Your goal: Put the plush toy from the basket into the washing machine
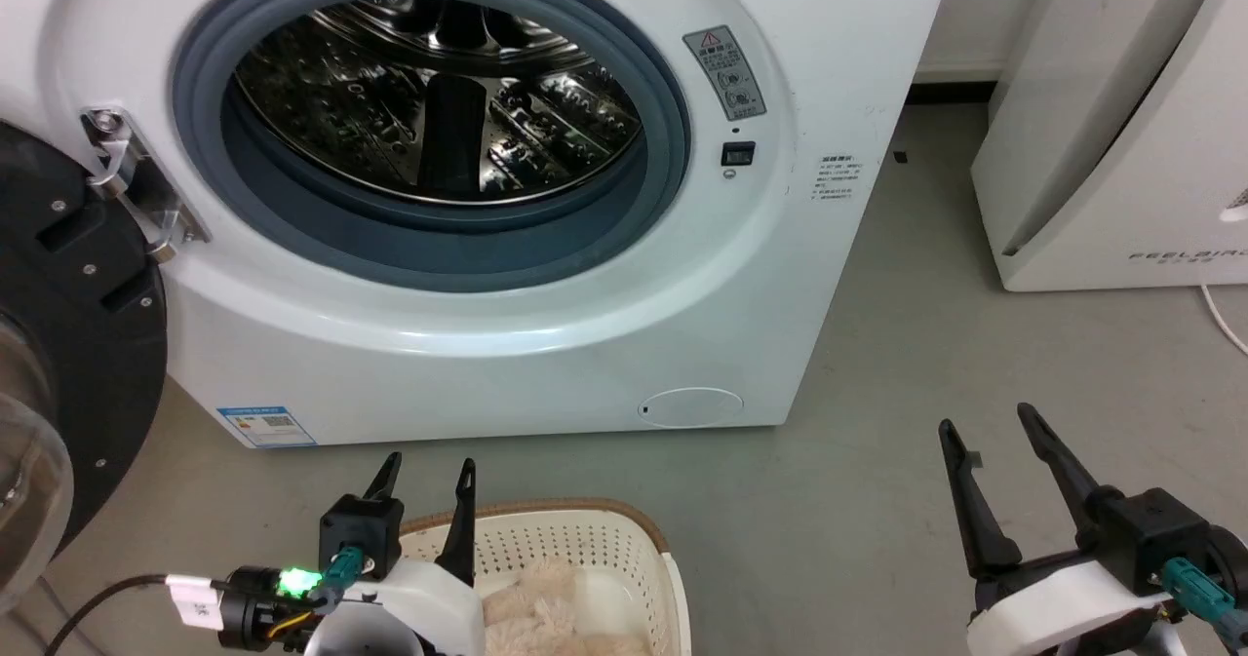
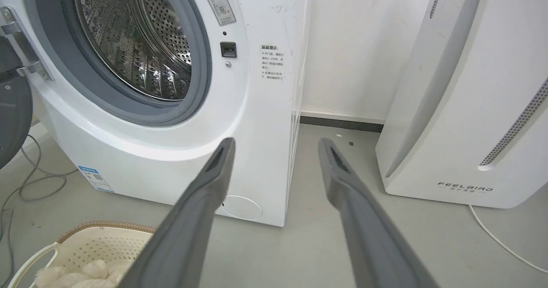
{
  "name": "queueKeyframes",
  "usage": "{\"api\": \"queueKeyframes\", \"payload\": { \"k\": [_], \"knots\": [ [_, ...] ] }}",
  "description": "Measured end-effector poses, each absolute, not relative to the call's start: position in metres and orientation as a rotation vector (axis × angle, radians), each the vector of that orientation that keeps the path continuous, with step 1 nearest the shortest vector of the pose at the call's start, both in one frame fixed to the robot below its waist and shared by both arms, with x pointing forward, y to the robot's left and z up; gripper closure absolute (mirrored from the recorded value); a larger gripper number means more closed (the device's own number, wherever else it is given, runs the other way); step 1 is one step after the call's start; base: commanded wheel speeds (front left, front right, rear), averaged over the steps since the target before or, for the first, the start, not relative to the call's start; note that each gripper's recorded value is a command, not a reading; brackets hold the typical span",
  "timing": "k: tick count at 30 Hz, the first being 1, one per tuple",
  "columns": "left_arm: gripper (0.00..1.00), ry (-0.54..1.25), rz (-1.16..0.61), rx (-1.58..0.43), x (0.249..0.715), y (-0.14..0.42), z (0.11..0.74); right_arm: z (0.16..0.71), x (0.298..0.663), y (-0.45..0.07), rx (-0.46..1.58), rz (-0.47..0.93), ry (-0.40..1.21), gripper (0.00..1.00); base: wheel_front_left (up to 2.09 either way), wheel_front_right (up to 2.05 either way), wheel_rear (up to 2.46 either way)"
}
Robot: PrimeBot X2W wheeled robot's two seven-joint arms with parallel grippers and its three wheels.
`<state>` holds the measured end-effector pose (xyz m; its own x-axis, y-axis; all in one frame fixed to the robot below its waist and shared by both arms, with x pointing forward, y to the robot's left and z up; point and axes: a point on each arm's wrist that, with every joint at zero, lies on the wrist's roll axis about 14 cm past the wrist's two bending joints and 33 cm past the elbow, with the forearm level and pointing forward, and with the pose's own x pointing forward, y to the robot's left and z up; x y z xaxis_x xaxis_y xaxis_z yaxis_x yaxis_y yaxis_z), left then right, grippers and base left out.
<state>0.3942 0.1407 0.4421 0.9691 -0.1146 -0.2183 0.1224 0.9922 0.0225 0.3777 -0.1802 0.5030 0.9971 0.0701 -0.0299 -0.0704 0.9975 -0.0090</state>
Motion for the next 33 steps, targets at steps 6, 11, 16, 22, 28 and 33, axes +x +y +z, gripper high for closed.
{"api": "queueKeyframes", "payload": {
  "k": [6, 11, 16, 22, 28, 33],
  "knots": [
    [0.0, 0.269, -0.153, 0.044, 0.402, 0.135, 0.423, 0.502, 0.384, -0.185, -0.011, 0.057, 0.022, 0.0, 0.0, 0.0, 0.0],
    [0.0, 0.322, -0.188, 0.045, 0.404, 0.126, 0.404, 0.496, 0.386, -0.188, -0.012, 0.048, 0.032, 0.0, 0.0, 0.0, 0.0],
    [0.0, 0.391, -0.225, 0.057, 0.406, 0.119, 0.381, 0.49, 0.39, -0.19, -0.014, 0.043, 0.047, 0.0, 0.0, 0.0, 0.0],
    [0.0, 0.479, -0.271, 0.077, 0.407, 0.112, 0.352, 0.482, 0.395, -0.193, -0.011, 0.033, 0.057, 0.0, 0.0, 0.0, 0.0],
    [0.0, 0.583, -0.302, 0.103, 0.404, 0.11, 0.32, 0.476, 0.401, -0.196, -0.011, 0.025, 0.066, 0.0, 0.0, 0.0, 0.0],
    [0.0, 0.689, -0.355, 0.139, 0.395, 0.105, 0.291, 0.471, 0.406, -0.199, -0.001, 0.016, 0.068, 0.0, 0.0, 0.0, 0.0]
  ]
}}
